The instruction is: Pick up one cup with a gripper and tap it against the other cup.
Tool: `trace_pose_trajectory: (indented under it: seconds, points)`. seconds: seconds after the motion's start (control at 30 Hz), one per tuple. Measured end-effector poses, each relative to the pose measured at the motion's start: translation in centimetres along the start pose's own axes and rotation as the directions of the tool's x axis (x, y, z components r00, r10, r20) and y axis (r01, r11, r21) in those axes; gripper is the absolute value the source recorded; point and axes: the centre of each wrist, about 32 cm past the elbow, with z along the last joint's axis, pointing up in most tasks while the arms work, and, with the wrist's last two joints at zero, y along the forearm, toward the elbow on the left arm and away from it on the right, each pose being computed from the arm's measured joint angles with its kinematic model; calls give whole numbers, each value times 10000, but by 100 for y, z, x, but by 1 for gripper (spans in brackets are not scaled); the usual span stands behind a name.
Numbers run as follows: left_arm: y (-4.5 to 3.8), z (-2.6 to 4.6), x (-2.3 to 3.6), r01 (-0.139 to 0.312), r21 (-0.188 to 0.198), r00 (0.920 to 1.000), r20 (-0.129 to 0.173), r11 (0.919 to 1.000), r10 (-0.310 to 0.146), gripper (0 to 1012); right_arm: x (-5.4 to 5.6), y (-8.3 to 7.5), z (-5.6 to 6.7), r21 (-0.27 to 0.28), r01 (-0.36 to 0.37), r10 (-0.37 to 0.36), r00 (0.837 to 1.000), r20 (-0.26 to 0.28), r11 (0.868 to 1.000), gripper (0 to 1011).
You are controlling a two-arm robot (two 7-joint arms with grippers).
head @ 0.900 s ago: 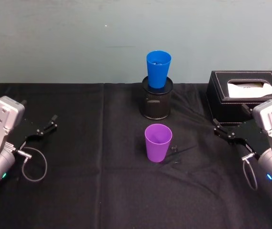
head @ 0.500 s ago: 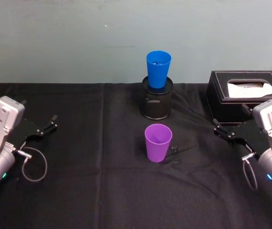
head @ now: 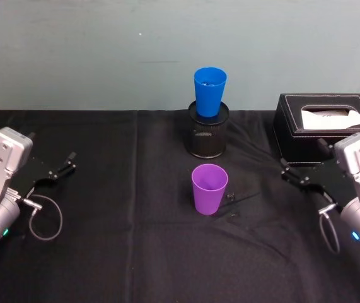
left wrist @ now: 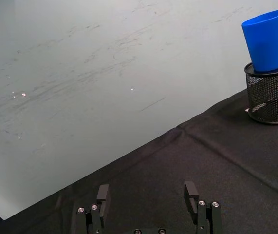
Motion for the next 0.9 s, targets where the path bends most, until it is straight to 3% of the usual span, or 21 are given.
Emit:
trace_pose_trajectory:
  seconds: [0.2,0.27,0.5,0.73,0.9]
  points:
    - [0,0,0,0,0,10000,0,10000,0,1000,-169,-112,-39,240,-807,822,9939,-734,9965,1003]
    - [0,0,0,0,0,10000,0,10000,0,1000,-288,-183,-51,369,-1337,1373,9828,-1232,9903,1003]
    - [0,0,0,0,0,10000,-1,10000,0,1000,-550,-268,-42,572,-2427,2492,9481,-1973,9684,1003]
    - [0,0,0,1,0,10000,0,10000,-1,1000,-759,-183,-8,799,-3011,3115,9231,-2255,9502,1003]
    - [0,0,0,0,0,10000,0,10000,0,1000,-840,-70,4,1008,-3031,3186,9190,-2321,9476,1003]
